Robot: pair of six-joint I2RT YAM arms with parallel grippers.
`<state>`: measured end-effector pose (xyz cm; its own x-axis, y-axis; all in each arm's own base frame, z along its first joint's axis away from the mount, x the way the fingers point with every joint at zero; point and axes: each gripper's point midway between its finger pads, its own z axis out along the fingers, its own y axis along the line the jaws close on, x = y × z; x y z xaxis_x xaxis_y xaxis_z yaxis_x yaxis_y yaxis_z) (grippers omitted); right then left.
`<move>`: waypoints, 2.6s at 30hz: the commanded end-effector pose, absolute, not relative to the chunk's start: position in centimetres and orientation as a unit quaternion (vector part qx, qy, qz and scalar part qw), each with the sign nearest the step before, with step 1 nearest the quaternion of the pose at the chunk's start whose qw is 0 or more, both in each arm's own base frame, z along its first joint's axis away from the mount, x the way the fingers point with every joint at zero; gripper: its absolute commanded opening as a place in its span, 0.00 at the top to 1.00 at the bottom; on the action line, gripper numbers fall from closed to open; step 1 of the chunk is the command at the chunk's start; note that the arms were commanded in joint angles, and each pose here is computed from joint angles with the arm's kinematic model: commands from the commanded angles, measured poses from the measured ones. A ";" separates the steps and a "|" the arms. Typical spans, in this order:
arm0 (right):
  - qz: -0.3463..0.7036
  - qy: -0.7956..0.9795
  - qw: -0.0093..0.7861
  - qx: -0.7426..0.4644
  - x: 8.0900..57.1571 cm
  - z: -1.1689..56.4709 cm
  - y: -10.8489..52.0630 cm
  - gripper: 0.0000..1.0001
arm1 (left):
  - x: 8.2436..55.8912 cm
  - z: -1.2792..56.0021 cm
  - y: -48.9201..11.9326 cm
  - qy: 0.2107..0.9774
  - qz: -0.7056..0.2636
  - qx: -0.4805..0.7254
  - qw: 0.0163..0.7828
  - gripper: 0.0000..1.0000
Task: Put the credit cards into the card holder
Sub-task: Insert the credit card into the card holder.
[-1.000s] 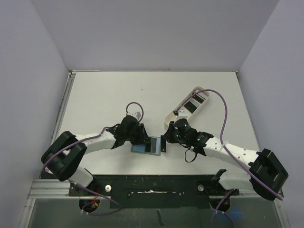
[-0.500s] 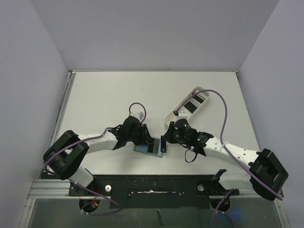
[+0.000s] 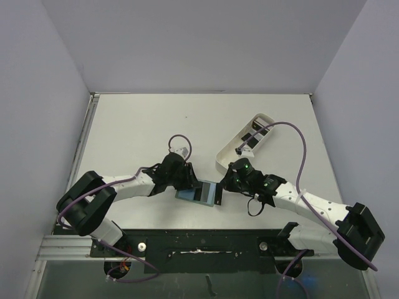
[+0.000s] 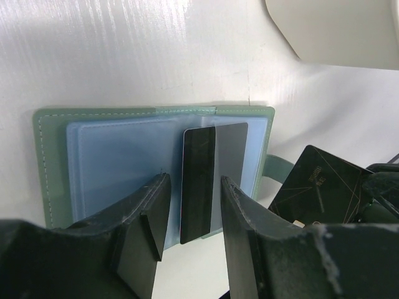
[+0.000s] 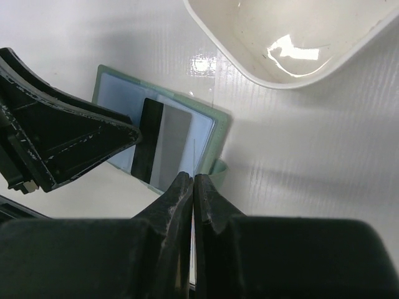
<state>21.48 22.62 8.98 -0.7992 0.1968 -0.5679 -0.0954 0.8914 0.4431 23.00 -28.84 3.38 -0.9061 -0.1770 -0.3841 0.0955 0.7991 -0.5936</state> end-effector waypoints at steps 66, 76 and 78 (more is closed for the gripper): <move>0.364 0.849 0.383 -0.016 25.1 14.7 26.0 1.00 | 23.7 6.9 -25.5 0.906 -0.325 -0.063 0.264 0.84; 0.389 0.849 0.357 -0.026 26.5 13.2 28.6 1.00 | 23.0 5.0 -24.1 0.915 -0.309 -0.059 0.252 1.00; 0.392 0.849 0.354 -0.023 26.7 12.8 28.8 1.00 | 22.9 4.8 -23.9 0.916 -0.305 -0.058 0.252 1.00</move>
<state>25.09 26.67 9.59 -0.7927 0.1849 -0.5810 -0.2519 0.7685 0.5882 22.38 -23.84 4.00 -0.8797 -0.2684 -0.3926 0.0101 0.8148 -0.5797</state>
